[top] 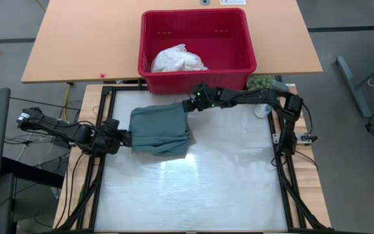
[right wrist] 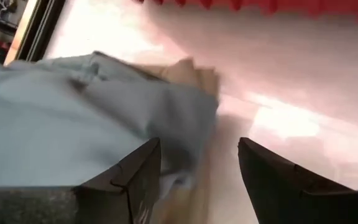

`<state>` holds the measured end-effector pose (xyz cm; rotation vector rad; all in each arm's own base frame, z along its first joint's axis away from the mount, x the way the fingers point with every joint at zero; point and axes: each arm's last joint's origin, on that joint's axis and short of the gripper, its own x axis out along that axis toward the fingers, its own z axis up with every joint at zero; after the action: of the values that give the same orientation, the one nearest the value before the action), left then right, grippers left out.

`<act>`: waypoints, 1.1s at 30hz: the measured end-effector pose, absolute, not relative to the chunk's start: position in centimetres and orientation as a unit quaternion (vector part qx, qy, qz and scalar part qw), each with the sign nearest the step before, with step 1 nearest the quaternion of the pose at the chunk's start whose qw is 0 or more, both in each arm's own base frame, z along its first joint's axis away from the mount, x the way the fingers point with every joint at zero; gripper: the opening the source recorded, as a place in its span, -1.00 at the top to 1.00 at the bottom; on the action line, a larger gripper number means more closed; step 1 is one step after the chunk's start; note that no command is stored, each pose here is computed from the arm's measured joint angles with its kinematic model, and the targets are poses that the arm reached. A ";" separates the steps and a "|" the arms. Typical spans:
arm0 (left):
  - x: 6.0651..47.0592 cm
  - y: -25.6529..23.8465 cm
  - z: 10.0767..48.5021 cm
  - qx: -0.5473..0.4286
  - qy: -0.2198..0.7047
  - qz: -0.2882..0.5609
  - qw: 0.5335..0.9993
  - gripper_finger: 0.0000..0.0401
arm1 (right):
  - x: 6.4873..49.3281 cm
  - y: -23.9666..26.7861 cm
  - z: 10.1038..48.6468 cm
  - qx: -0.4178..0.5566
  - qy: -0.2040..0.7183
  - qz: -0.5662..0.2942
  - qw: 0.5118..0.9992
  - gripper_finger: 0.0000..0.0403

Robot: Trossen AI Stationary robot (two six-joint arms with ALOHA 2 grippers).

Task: Fold Laundry from Bin
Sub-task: Stack the folded blue pants on top of the folded brown short pants

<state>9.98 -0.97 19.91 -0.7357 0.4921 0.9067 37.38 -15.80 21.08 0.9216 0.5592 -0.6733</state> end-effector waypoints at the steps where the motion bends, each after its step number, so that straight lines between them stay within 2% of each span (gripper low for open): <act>1: 9.9 -0.9 19.9 -0.339 0.230 0.428 0.806 0.44 | 37.3 -16.0 21.1 0.425 0.260 -0.314 0.808 -0.18; 8: 8.9 -0.4 20.0 -0.340 0.183 0.484 0.785 0.44 | 36.9 -15.9 23.3 0.403 0.231 -0.297 0.834 -0.18; 13: 8.7 -0.2 23.1 -0.394 0.091 0.462 0.790 0.44 | 36.4 -14.6 26.3 0.358 0.212 -0.254 0.873 -0.12; 16: 9.5 -0.5 25.9 -0.401 0.015 0.403 0.823 0.44 | 36.7 -12.6 27.7 0.336 0.202 -0.213 0.895 0.04; 19: 10.8 -0.8 28.0 -0.360 -0.019 0.344 0.867 0.51 | 37.5 -10.4 27.7 0.319 0.211 -0.181 0.906 0.32; 24: 13.7 -0.6 27.4 -0.321 0.030 0.334 0.886 0.93 | 39.6 -7.6 26.3 0.294 0.201 -0.147 0.923 0.89; 33: 19.0 2.0 24.0 -0.279 0.128 0.379 0.873 1.00 | 42.3 -7.8 22.7 0.290 0.176 -0.139 0.930 0.93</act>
<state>18.96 1.96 23.98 -0.5833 0.2664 0.7924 42.28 -7.76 22.67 0.5940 0.3613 -0.2857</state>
